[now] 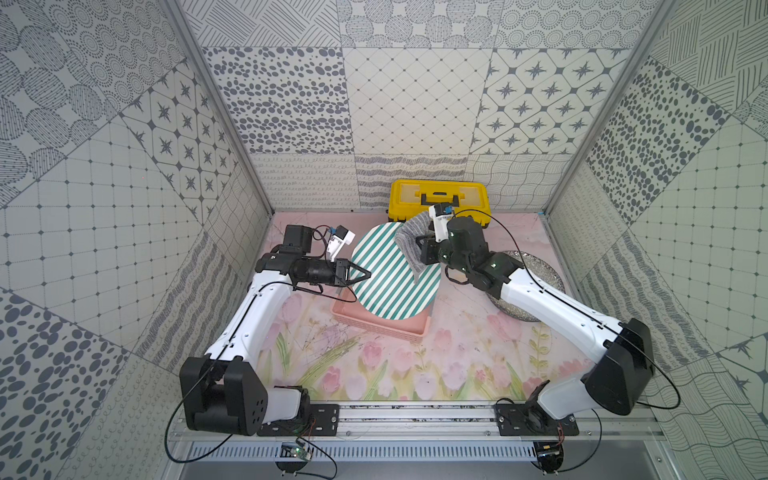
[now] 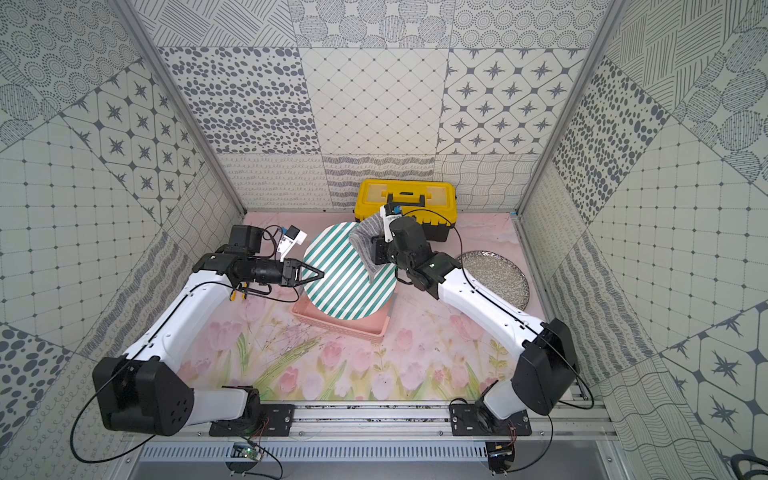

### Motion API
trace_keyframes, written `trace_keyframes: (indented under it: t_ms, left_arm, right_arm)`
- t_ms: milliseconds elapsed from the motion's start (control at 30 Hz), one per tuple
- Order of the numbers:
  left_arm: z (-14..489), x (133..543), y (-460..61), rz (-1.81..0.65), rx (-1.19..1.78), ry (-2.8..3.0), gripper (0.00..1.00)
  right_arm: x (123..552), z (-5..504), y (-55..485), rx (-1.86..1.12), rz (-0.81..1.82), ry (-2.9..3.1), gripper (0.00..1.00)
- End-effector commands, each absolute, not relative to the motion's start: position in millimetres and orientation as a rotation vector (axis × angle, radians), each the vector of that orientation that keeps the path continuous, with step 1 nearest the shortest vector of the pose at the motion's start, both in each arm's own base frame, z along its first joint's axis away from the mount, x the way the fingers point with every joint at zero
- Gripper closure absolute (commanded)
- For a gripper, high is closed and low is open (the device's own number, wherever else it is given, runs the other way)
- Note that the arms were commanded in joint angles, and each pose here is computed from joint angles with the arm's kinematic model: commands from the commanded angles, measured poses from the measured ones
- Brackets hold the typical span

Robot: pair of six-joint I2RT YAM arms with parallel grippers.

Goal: Wipe the wet plate dry
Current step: Wipe the plate with towel.

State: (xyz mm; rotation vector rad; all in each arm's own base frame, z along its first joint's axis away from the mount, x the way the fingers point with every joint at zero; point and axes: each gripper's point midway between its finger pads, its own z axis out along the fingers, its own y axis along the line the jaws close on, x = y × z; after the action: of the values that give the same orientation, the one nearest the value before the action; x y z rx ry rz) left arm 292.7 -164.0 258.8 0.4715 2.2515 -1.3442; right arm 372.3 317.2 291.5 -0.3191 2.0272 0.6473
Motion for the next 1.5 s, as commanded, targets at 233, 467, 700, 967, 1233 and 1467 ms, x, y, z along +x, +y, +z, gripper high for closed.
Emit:
trace_keyframes:
  t_ms: [233, 467, 700, 967, 1233, 1467]
  left_arm:
    - [286, 268, -188, -1.450, 0.698, 2.100, 1.00]
    - [294, 269, -189, -1.430, 0.714, 2.085, 1.00]
    - [304, 271, -189, -1.409, 0.728, 2.069, 1.00]
    - [310, 275, -188, -1.388, 0.718, 2.062, 1.00]
    - [315, 285, -190, -1.400, 0.687, 2.056, 1.00]
    - [316, 289, -192, -1.418, 0.672, 2.059, 1.00]
  right_arm:
    - [312, 291, 435, -0.694, 0.791, 1.947, 1.00]
    - [313, 273, 416, -0.587, 0.780, 2.021, 1.00]
    - [356, 264, 313, -0.246, 0.713, 2.083, 1.00]
    - [354, 247, 255, -0.139, 0.561, 2.114, 1.00]
    - [314, 263, 347, -0.477, 0.674, 2.023, 1.00]
    - [292, 270, 408, -0.596, 0.815, 1.995, 1.00]
